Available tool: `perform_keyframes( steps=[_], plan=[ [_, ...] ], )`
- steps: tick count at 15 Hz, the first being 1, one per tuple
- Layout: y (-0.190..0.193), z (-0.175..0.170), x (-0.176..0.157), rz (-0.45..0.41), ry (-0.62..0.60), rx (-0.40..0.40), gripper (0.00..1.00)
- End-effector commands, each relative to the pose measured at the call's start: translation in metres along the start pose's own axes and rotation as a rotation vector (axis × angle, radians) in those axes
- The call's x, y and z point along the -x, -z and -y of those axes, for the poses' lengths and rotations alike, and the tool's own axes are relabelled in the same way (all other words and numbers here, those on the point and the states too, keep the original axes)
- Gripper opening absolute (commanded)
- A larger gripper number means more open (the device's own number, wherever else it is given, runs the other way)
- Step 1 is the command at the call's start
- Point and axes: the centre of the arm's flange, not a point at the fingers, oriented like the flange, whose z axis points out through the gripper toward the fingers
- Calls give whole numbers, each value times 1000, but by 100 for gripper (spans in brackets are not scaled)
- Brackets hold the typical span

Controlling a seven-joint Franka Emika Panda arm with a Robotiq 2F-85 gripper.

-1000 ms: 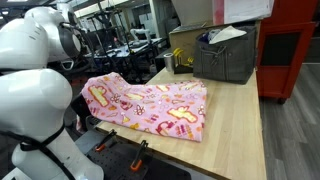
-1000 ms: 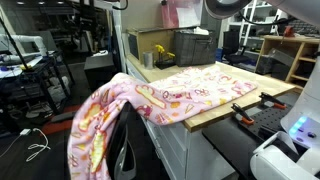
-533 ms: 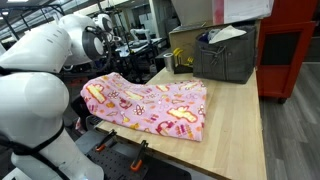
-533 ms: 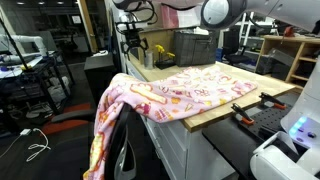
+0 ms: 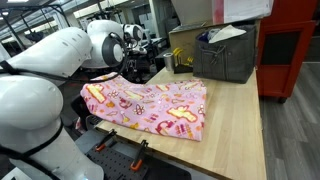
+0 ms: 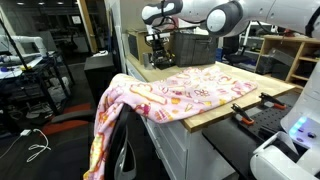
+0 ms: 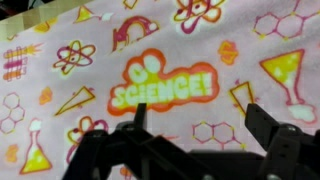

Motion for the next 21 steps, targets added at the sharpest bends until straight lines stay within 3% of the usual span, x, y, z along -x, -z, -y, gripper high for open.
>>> perform_keyframes(
  steps=[1,7,10,15,21],
  plan=[
    [6,38,-9,195,6,-70,100],
    [-21,93,11,488,-34,-216,100],
    [-34,115,10,553,-84,-259,100],
    [-52,132,-2,506,-184,-296,100],
    [16,117,0,316,-244,-483,100]
  ],
)
